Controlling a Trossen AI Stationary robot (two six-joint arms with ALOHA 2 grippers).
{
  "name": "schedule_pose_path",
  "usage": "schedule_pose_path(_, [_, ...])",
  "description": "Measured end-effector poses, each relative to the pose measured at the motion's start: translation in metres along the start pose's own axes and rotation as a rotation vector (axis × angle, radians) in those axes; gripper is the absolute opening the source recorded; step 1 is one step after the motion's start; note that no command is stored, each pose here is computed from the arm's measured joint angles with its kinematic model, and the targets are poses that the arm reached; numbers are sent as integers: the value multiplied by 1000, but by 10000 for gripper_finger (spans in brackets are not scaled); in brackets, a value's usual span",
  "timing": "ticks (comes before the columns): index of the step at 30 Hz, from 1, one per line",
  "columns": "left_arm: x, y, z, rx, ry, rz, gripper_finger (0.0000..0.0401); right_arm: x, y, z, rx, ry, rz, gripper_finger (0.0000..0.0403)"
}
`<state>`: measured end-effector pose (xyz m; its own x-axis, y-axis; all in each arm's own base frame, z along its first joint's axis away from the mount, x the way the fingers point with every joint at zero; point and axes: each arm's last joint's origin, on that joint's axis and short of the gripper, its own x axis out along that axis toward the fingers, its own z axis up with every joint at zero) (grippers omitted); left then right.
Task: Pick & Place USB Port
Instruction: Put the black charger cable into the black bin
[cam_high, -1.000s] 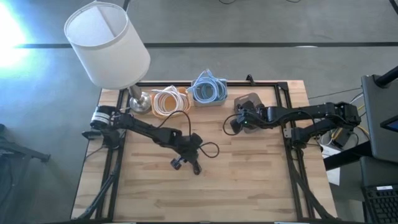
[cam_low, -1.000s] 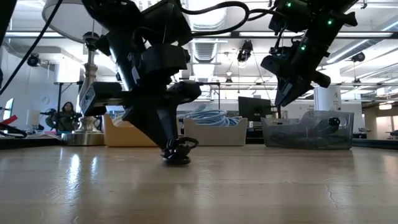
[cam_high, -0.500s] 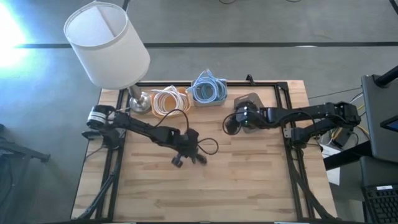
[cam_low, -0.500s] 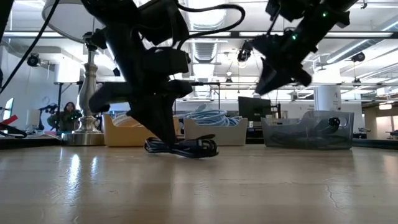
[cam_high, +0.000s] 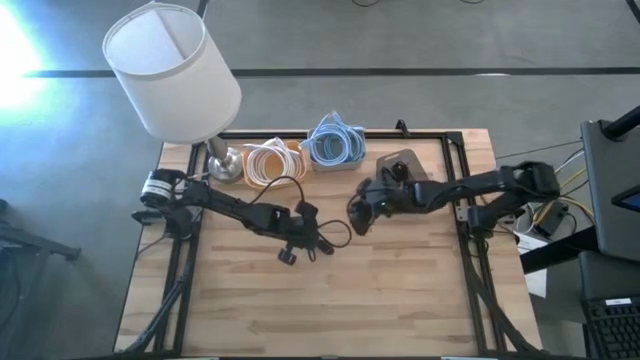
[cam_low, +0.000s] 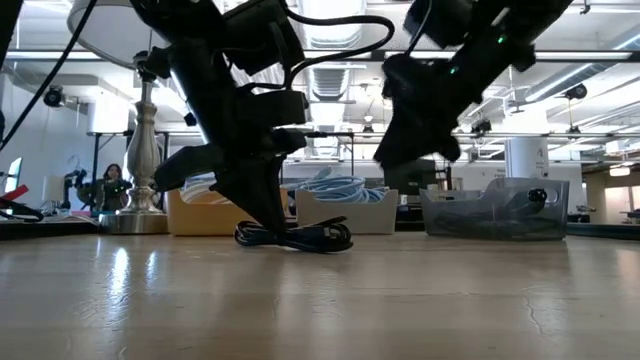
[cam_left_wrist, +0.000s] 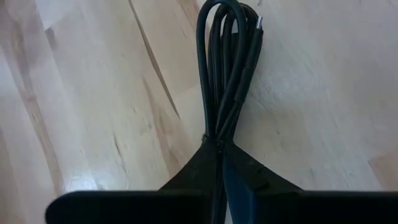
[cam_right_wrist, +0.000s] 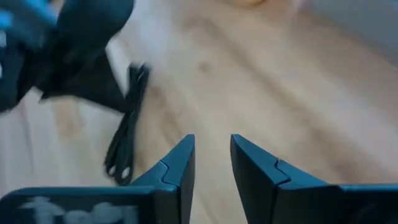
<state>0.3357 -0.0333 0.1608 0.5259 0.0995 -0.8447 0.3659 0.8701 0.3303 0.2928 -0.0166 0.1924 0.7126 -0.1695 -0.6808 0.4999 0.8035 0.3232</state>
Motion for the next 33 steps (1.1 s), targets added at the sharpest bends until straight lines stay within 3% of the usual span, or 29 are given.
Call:
schedule_pose_path(4, [0, 0, 0, -3, -2, 1, 21, 27, 8, -7, -23, 78, 124, 112])
schedule_pose_path(9, [0, 0, 0, -11, -2, 1, 21, 51, 31, -5, -87, 72, 313, 125])
schedule_pose_path(23, [0, 2, 3, -34, -25, 37, 21, 112, 49, -5, -183, 232, 257, 138])
schedule_pose_path(33, [0, 2, -3, -37, 50, 93, 21, 120, 52, 1, -232, 288, 209, 108])
